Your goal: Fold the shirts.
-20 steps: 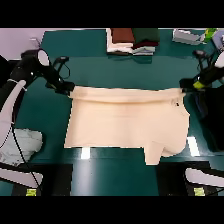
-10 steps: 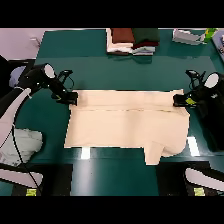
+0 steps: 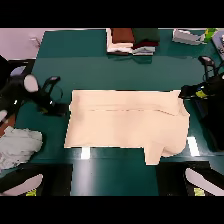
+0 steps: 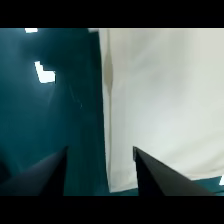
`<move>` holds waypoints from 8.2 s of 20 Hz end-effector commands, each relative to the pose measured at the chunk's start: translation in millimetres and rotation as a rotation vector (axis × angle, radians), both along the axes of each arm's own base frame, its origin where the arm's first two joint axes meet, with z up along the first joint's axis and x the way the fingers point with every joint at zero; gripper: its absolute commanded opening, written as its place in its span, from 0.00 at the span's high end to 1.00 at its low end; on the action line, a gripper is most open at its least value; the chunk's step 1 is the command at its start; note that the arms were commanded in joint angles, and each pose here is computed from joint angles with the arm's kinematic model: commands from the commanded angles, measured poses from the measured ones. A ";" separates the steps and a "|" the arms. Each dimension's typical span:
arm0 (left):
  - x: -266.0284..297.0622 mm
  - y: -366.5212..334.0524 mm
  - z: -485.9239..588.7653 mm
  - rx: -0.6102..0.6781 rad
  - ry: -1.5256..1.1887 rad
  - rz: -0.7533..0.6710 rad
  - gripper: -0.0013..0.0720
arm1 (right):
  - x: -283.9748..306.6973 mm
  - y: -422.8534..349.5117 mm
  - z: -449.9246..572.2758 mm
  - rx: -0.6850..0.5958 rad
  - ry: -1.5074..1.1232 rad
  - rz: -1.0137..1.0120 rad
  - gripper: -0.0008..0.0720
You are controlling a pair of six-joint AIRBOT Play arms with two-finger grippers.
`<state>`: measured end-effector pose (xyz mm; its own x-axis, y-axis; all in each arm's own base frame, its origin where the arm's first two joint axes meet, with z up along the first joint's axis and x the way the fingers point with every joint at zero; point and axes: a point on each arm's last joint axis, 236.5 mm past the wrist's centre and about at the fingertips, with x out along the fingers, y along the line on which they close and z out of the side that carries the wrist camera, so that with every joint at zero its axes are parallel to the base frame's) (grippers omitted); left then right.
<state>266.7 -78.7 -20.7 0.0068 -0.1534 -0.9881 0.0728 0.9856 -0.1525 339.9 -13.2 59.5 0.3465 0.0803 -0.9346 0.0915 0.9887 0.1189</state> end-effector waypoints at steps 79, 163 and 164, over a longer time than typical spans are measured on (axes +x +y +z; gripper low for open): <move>125.4 -25.9 15.8 -0.068 -0.391 -0.085 0.95 | 14.7 -22.5 -24.5 -0.135 0.155 -0.030 0.97; 201.0 -80.8 156.3 0.031 -0.596 -0.201 0.95 | 27.6 347.9 122.0 0.421 -0.275 0.627 0.97; 199.4 -62.9 173.3 0.037 -0.623 -0.170 0.95 | 27.1 375.5 113.3 0.462 -0.280 0.646 0.97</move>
<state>470.3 -206.3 108.4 0.4880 -0.2594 -0.8334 0.3638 0.9284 -0.0760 370.5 297.9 186.0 0.3541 0.6123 -0.7069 -0.5203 0.7571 0.3951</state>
